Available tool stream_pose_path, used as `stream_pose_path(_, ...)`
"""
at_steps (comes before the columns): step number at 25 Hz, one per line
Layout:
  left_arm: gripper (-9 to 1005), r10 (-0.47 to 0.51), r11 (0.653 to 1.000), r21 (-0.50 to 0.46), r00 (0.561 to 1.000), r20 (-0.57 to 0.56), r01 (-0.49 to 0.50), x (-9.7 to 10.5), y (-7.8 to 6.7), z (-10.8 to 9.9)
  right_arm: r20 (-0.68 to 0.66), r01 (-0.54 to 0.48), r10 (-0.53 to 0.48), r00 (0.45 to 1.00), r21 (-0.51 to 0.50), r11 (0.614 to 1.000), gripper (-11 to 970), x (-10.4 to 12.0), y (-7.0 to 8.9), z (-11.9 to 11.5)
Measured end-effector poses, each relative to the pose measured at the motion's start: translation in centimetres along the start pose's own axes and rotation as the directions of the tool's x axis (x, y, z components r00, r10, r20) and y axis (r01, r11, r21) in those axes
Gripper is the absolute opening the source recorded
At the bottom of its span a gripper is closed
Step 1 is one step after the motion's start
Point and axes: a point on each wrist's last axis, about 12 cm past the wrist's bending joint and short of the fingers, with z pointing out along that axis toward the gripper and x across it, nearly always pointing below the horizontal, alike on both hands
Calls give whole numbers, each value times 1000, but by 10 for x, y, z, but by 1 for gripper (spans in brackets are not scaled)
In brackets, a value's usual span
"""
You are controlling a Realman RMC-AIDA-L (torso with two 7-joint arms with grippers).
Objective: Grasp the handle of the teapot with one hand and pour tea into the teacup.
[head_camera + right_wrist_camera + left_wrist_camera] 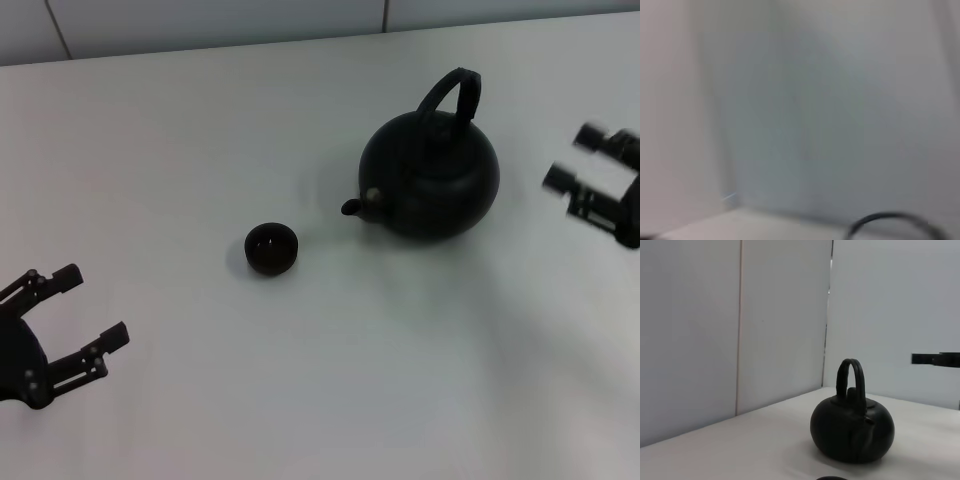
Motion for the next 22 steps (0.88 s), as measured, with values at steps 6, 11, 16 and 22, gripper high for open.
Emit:
stream_pose_path(6, 862, 8, 1000, 14, 1000, 6, -8, -3, 3, 5, -164, -51, 17, 986, -204, 978, 688, -13, -4, 3)
stream_pose_path(11, 862, 16, 998, 59, 1000, 11, -17, -9, 5, 13, -198, 5, -55, 979, -247, 969, 688, -21, -8, 8)
stream_pose_path(16, 862, -5, 985, 170, 999, -53, 14, -23, 16, 17, -313, 14, -132, 940, -352, 936, 689, -32, -14, 24)
stream_pose_path(22, 862, 17, 977, 215, 993, -120, 9, -36, 26, 17, -380, -1, -187, 906, -444, 896, 688, -31, -9, 47)
